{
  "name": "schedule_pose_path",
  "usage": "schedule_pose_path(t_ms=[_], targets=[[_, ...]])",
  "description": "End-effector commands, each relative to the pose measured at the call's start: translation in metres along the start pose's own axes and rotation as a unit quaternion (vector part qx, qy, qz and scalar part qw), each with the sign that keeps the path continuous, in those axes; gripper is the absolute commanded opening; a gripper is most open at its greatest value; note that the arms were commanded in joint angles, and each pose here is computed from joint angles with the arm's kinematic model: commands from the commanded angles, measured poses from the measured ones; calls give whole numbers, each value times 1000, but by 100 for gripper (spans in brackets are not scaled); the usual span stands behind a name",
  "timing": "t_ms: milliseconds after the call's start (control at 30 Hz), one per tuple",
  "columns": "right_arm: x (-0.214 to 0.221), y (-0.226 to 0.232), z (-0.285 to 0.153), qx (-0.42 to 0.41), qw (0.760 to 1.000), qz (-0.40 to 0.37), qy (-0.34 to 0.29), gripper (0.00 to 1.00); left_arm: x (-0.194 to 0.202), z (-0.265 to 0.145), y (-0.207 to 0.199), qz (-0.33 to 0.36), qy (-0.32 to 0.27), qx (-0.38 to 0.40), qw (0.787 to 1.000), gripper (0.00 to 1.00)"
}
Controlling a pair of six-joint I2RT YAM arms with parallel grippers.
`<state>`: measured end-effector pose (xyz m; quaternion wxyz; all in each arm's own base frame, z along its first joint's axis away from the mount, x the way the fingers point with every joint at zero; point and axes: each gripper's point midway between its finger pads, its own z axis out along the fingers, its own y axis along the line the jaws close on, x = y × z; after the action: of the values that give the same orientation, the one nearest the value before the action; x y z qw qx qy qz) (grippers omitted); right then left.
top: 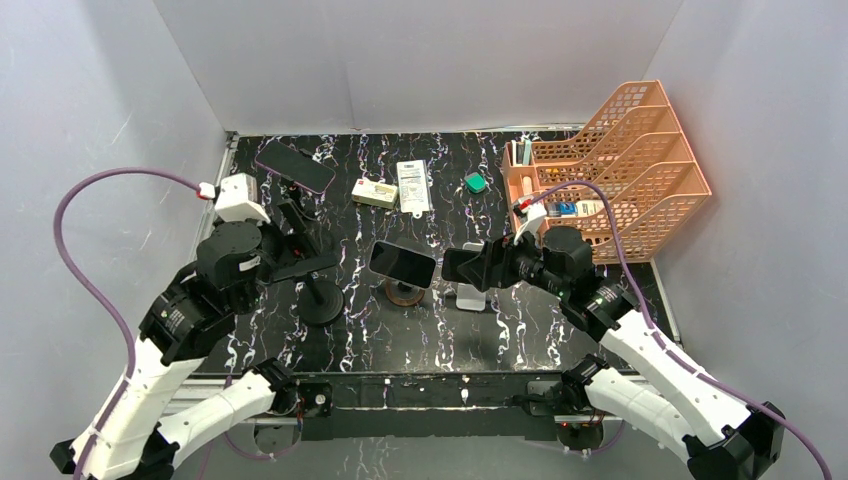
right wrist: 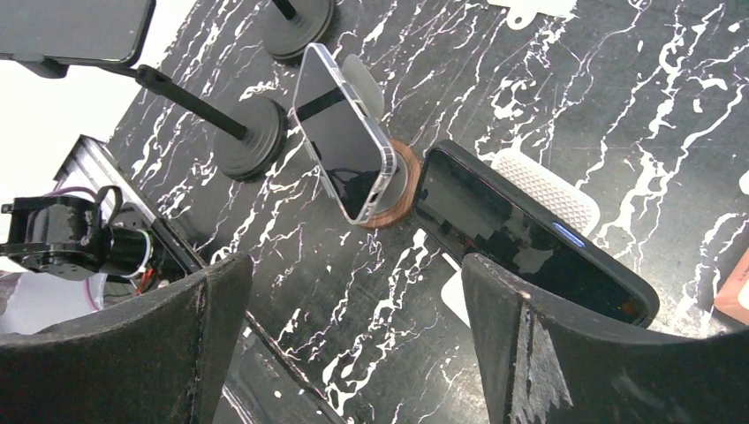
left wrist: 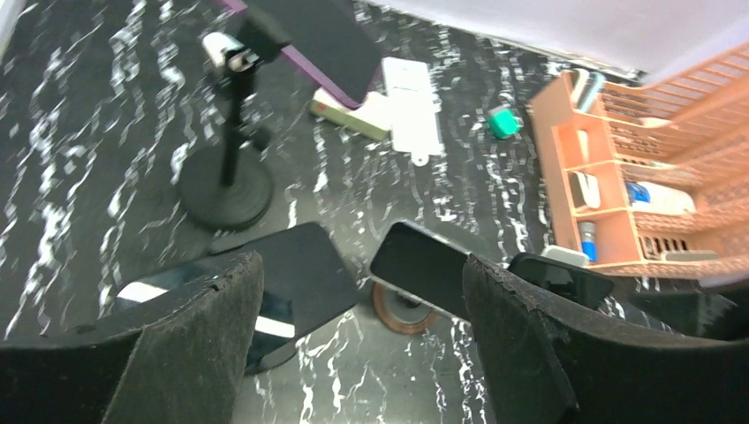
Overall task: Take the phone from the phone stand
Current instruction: Adjust the phone stand with the phone at the center of the board.
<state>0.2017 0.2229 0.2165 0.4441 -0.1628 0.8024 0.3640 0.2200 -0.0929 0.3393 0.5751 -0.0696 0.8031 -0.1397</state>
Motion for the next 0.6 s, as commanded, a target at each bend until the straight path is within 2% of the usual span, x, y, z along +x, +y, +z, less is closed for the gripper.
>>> schedule_pose_path(t_ms=[0, 233, 567], targets=[[-33, 23, -3, -42, 998, -7, -50, 96, 11, -23, 55, -38, 26, -143, 989, 80], [-38, 31, -2, -61, 997, -3, -53, 96, 37, -36, 84, -48, 63, -219, 973, 79], [-48, 39, -10, -71, 995, -8, -65, 96, 58, -38, 99, -43, 73, -241, 967, 80]])
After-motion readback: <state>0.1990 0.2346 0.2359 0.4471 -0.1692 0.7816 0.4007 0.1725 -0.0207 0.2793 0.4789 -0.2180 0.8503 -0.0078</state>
